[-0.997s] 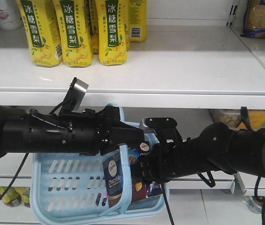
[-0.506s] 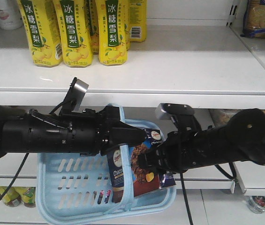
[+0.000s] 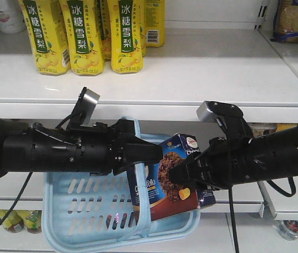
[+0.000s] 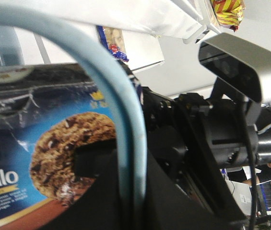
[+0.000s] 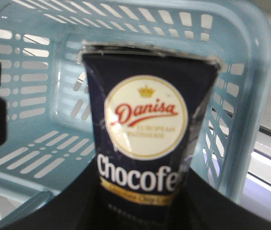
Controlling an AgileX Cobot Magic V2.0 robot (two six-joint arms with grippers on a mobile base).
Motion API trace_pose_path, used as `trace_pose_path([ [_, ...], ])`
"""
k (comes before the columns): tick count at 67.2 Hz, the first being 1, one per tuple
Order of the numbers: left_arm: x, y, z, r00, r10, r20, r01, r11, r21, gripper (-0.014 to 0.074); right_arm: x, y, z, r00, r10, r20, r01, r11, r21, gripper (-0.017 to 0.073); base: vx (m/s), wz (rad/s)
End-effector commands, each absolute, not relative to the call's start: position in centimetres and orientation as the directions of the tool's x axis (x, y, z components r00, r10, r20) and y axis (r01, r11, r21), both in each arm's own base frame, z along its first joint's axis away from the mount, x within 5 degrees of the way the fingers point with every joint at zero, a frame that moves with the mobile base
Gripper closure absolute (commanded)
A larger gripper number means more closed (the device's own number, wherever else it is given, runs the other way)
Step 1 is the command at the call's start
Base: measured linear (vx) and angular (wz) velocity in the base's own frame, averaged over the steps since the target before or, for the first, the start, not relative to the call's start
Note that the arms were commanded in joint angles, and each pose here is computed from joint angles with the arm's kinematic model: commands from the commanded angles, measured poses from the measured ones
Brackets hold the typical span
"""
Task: Left arm holds basket, right arm returns cookies
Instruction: 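Lift the box out of the basket with the right gripper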
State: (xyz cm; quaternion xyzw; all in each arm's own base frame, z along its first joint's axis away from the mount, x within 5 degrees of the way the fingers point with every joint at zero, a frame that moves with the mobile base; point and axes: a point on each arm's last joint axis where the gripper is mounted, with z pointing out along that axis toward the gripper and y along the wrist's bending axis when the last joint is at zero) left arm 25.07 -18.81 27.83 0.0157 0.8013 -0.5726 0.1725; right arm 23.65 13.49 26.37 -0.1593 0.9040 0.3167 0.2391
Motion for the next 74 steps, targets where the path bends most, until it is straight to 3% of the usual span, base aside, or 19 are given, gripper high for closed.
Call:
trace_pose_path([
  [1,25.2,-18.6,31.1,-0.912,-0.267,-0.311,0.252,0.235,-0.939,0.0597,23.3,13.4,28.8,-0.798,-0.089,-0.595,-0.461,0.727,0.509,0.0384,0.00,0.00],
  [36,25.2,-18.6,31.1,-0.912,-0.267,-0.311,0.252,0.235,-0.939,0.0597,21.0,12.0,31.7,-0.741,-0.081,-0.667,-0.484,0.753,0.445,0.0383,0.00,0.00],
  [74,25.2,-18.6,31.1,-0.912,-0.267,-0.311,0.252,0.235,-0.939,0.0597,14.9,8.8,36.9,-0.600,-0.022,-0.800,-0.488,0.802,0.345,0.0382,0.00,0.00],
])
